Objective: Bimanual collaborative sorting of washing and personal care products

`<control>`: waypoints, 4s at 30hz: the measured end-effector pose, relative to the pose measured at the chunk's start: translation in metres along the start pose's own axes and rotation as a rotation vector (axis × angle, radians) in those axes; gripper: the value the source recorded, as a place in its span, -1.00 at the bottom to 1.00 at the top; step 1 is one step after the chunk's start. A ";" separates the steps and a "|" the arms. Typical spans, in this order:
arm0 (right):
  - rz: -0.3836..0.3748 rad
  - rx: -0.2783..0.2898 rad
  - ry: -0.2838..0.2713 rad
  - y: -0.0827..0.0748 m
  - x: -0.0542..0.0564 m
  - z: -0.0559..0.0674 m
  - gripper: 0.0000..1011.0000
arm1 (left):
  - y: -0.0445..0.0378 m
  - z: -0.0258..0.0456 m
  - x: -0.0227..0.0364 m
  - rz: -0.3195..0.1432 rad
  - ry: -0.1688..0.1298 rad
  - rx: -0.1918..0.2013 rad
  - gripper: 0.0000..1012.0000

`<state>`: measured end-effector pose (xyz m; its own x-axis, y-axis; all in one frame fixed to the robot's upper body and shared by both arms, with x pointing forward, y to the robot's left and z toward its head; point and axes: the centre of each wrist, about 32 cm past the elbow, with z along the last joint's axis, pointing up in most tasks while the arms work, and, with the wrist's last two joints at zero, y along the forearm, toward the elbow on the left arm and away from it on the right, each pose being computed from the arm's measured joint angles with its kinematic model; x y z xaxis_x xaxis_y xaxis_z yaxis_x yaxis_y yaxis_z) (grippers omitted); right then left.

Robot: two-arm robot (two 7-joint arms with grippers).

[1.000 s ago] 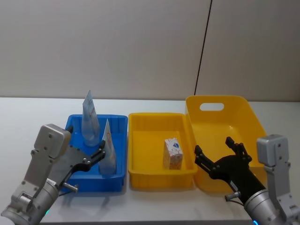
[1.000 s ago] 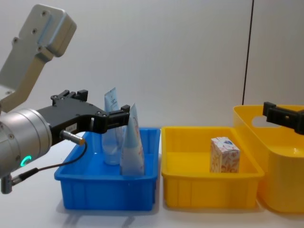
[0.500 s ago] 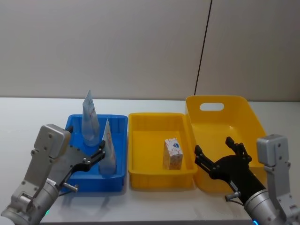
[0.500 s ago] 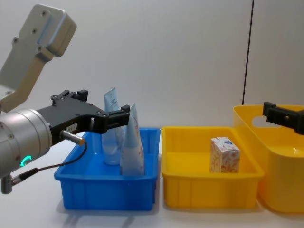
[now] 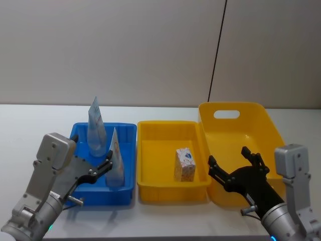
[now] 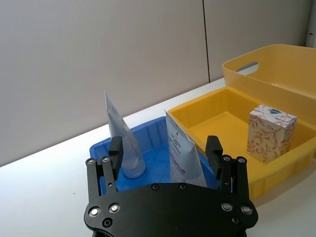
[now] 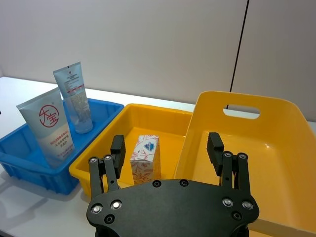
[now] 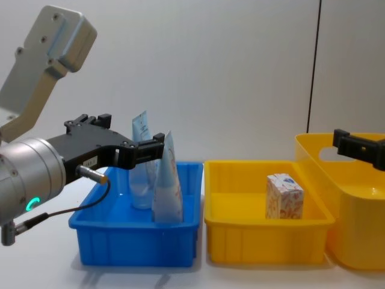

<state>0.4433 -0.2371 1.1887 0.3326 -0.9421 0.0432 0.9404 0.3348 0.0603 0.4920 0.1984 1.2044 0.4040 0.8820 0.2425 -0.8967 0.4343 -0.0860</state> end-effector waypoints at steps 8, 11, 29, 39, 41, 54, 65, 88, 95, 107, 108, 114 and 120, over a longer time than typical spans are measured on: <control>0.000 0.000 0.000 0.000 0.000 0.000 0.99 | 0.0000 0.0000 0.0000 0.000 0.000 0.000 0.98; 0.000 0.000 0.000 0.000 0.000 0.000 0.99 | 0.0000 0.0000 0.0000 0.000 0.000 0.000 0.98; 0.000 0.000 0.000 0.000 0.000 0.000 0.99 | 0.0000 0.0000 0.0000 0.000 0.000 0.000 0.98; 0.000 0.000 0.000 0.000 0.000 0.000 0.99 | 0.0000 0.0000 0.0000 0.000 0.000 0.000 0.98; 0.000 0.000 0.000 0.000 0.000 0.000 0.99 | 0.0000 0.0000 0.0000 0.000 0.000 0.000 0.98; 0.000 0.000 0.000 0.000 0.000 0.000 0.99 | 0.0000 0.0000 0.0000 0.000 0.000 0.000 0.98; 0.000 0.000 0.000 0.000 0.000 0.000 0.99 | 0.0000 0.0000 0.0000 0.000 0.000 0.000 0.98; 0.000 0.000 0.000 0.000 0.000 0.000 0.99 | 0.0000 0.0000 0.0000 0.000 0.000 0.000 0.98; 0.000 0.000 0.000 0.000 0.000 0.000 0.99 | 0.0000 0.0000 0.0000 0.000 0.000 0.000 0.98; 0.000 0.000 0.000 0.000 0.000 0.000 0.99 | 0.0000 0.0000 0.0000 0.000 0.000 0.000 0.98; 0.000 0.000 0.000 0.000 0.000 0.000 0.99 | 0.0000 0.0000 0.0000 0.000 0.000 0.000 0.98; 0.000 0.000 0.000 0.000 0.000 0.000 0.99 | 0.0000 0.0000 0.0000 0.000 0.000 0.000 0.98; 0.000 0.000 0.000 0.000 0.000 0.000 0.99 | 0.0000 0.0000 0.0000 0.000 0.000 0.000 0.98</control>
<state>0.4433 -0.2371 1.1887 0.3326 -0.9421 0.0432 0.9404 0.3348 0.0603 0.4920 0.1984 1.2044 0.4040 0.8820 0.2424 -0.8967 0.4343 -0.0859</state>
